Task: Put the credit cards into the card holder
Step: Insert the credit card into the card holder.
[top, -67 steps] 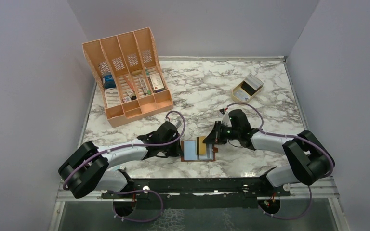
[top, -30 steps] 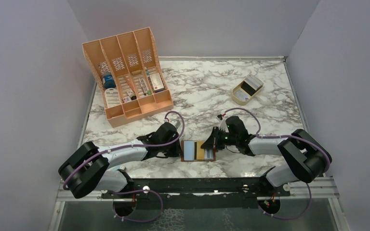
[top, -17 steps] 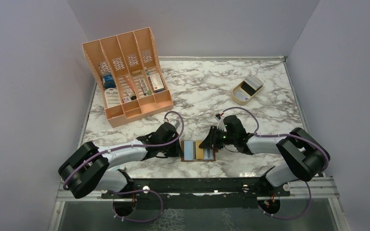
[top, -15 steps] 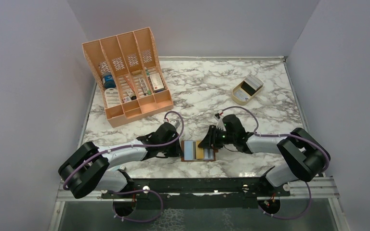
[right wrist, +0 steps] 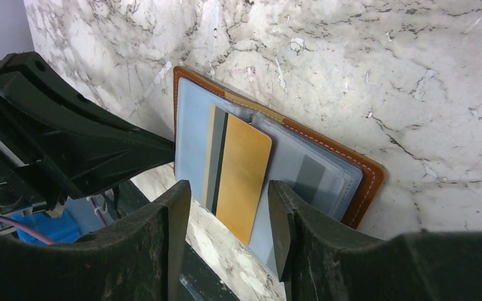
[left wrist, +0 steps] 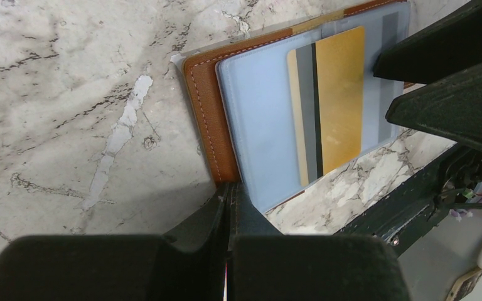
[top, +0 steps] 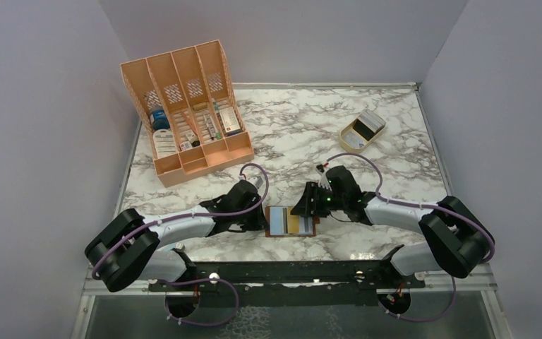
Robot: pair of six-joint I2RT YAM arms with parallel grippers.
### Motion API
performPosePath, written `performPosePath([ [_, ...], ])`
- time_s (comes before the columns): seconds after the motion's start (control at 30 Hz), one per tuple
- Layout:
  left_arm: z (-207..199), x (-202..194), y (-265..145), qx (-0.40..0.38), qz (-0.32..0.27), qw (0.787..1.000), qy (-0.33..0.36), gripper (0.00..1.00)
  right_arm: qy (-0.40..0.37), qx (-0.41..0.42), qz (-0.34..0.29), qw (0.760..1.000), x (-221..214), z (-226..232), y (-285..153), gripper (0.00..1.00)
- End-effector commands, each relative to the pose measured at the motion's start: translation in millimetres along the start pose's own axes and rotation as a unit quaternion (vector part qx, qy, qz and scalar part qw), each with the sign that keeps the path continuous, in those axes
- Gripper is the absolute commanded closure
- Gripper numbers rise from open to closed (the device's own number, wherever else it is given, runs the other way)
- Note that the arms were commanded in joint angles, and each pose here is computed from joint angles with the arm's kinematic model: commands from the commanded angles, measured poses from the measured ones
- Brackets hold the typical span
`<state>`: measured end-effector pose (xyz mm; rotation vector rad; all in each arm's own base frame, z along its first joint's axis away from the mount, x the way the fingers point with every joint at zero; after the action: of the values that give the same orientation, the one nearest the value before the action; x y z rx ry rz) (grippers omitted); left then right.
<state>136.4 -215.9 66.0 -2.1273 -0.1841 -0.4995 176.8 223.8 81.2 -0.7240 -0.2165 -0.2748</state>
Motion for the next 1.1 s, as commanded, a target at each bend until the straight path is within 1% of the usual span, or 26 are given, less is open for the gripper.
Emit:
performPosePath([
  [0.0,5.6,-7.3,0.1,0.007,0.009,1.0,-0.005,1.0,-0.002,-0.015,0.003,1.0,-3.1,0.2,0.6,0.51],
  [0.33,5.8,-8.2,-0.2,0.005,0.009,1.0,-0.008,1.0,0.002,-0.014,0.019,1.0,-10.1,3.9,9.7,0.51],
  [0.6,5.6,-8.0,0.2,0.004,0.008,1.0,-0.007,1.0,0.005,0.005,0.033,0.999,-17.4,12.5,17.7,0.51],
  [1.07,5.9,-8.6,0.9,0.003,0.009,1.0,-0.007,1.0,-0.015,0.038,0.048,0.998,-19.2,25.4,30.1,0.52],
])
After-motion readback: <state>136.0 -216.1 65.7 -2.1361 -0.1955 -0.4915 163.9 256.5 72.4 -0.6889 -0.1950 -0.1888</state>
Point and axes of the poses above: each gripper's point midway between its finger pads, its own y axis out along the fingers, its own z axis along the line the jaws close on, x = y × z, the point moved 6 cm from there along -y, back along the fingers, and after that the axes turned 6 degrees about y, right-handed, at the moved point
